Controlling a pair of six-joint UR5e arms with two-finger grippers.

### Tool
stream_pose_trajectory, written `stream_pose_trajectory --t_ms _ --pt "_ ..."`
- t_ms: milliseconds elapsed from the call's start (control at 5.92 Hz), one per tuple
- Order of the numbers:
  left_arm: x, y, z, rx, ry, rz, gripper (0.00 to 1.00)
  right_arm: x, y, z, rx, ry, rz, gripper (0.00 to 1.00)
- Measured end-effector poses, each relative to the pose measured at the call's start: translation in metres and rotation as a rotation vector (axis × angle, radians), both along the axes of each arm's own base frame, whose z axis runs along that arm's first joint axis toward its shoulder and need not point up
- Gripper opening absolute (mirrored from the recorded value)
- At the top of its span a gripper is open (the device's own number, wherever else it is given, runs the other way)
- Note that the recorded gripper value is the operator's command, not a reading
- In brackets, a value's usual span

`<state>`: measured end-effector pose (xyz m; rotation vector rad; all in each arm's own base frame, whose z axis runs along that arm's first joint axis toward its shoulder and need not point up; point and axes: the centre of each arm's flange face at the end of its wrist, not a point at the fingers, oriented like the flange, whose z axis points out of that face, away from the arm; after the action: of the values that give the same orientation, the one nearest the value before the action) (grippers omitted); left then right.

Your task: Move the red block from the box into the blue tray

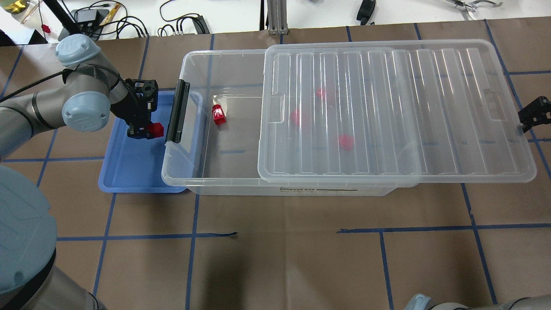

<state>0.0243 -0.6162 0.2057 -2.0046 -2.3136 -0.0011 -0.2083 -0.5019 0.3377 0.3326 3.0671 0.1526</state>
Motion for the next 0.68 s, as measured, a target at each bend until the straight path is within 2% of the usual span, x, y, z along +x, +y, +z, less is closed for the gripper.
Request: stream_pose_trajectory --t_ms 169,506,675 --pt "0.006 -0.002 -0.007 0.011 0.006 0.016 0.98 0.018 -0.006 0.002 -0.002 -0.002 0.017 1.0" --pt "0.005 -0.004 0.002 0.021 0.008 0.038 0.99 0.059 -0.017 0.003 -0.002 -0.015 0.048 1.0" --pt "-0.002 -0.002 0.032 0.04 0.008 0.077 0.99 0.075 -0.018 0.001 -0.004 -0.036 0.052 1.0"
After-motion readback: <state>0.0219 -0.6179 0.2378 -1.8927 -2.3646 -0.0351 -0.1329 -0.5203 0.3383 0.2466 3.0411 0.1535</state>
